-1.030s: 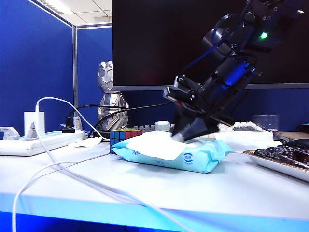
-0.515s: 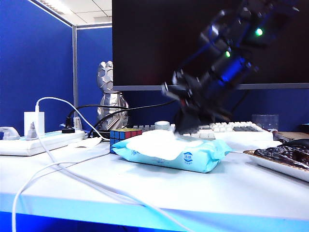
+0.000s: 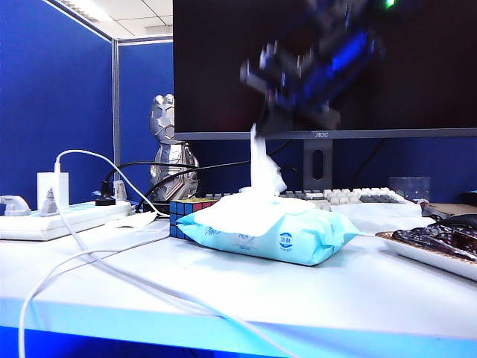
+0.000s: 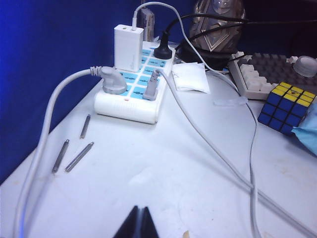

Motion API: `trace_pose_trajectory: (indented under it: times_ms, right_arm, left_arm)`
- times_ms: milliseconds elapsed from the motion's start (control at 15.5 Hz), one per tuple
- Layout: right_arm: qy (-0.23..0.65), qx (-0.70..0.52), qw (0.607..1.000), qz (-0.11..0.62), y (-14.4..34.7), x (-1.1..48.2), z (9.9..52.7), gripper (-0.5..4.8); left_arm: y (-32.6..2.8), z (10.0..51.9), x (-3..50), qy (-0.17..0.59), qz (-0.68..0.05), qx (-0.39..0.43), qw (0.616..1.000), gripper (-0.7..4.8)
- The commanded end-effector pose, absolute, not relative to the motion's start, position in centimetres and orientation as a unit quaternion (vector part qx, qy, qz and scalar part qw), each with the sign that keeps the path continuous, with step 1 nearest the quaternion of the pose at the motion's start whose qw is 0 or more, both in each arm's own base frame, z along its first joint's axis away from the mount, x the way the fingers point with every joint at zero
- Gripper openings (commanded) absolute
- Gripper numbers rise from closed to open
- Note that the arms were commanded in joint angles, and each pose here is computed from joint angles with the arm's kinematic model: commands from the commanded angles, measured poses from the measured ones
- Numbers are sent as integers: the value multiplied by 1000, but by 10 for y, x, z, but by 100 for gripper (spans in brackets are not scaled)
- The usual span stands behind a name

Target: Pull out a wet wipe from the sky blue wet wipes packet and place it on the table.

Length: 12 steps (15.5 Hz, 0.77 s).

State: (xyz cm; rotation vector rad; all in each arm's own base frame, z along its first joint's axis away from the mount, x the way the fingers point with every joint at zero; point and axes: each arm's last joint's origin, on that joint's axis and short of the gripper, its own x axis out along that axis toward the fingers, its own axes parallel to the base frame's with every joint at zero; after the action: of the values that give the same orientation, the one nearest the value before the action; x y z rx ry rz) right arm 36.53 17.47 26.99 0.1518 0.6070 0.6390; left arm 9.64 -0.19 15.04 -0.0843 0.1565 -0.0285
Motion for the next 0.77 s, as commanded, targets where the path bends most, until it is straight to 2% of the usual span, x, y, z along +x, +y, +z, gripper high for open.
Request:
trace_pose_trajectory:
  times_ms: [64, 386, 772]
  right_arm:
    - [251, 64, 917, 302, 170, 357, 298, -7]
    - [272, -3, 937, 221, 145, 315, 337, -7]
    - [321, -24, 924, 208, 126, 274, 358, -7]
  left_arm:
    - [-2, 149, 96, 82, -13, -43, 996, -1]
    - [-2, 149, 96, 82, -13, -43, 996, -1]
    - [-2, 149, 96, 82, -13, -43, 996, -1]
